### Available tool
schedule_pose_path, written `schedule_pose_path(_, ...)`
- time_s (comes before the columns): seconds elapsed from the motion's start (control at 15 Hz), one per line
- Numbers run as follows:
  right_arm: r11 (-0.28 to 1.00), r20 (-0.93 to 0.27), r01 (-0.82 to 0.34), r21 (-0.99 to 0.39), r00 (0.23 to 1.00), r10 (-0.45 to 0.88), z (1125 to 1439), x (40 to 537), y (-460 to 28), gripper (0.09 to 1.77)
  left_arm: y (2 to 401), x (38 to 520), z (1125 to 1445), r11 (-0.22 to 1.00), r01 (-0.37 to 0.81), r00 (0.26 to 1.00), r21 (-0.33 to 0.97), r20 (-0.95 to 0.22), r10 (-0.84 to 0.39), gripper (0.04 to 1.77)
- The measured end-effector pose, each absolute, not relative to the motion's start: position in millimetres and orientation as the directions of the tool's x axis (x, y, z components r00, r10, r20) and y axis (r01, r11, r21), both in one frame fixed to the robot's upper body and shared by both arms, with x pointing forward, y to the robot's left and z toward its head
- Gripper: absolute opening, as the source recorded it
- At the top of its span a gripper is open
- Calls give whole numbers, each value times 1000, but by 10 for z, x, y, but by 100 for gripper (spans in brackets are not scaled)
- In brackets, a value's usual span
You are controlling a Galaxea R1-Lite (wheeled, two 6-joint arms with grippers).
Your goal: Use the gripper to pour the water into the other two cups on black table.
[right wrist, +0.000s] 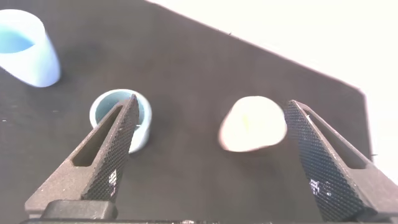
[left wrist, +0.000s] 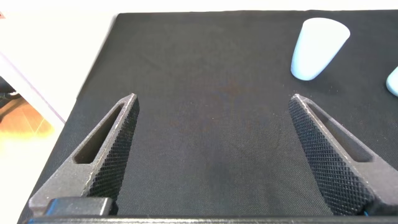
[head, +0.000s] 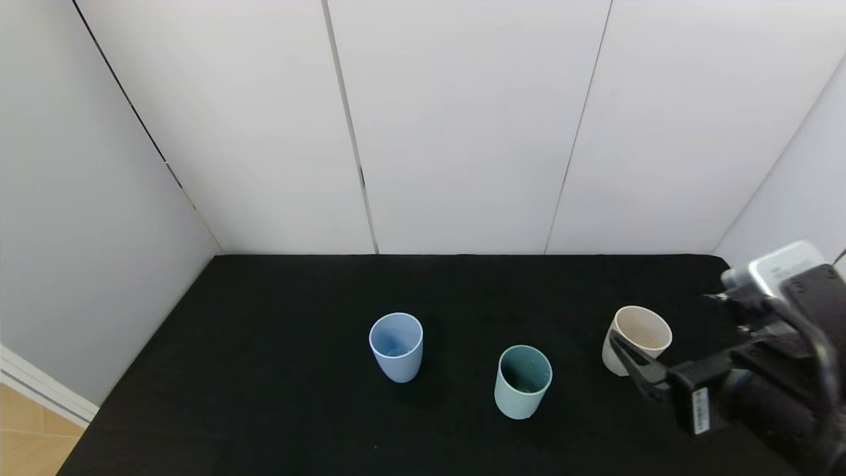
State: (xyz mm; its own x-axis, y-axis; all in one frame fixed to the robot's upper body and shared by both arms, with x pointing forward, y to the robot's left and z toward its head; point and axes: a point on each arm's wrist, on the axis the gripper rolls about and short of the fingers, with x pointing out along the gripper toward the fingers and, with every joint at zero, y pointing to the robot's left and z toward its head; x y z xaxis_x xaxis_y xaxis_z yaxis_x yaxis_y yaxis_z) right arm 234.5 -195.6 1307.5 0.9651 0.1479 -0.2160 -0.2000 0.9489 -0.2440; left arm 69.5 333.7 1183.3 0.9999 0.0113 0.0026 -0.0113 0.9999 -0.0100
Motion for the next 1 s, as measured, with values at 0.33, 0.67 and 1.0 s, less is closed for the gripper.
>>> schedule_pose_path(0.33,955,-165,-128,-266,983,86,13148,1897,-2579,170,3337,695,11833,1000,-11,1000,-10,3,11,172)
schedule_pose_path(0.67,971,-131,-87,-221,990,59,12946,1542,-3066,170,3337,695,11833,1000,-11,1000,-10,3,11,172)
schedule_pose_path(1.0,960,-90,-228,-162,972,216,12741,1264,-3250,170,3337,695,11833,1000,-12,1000,-10,2,12,172)
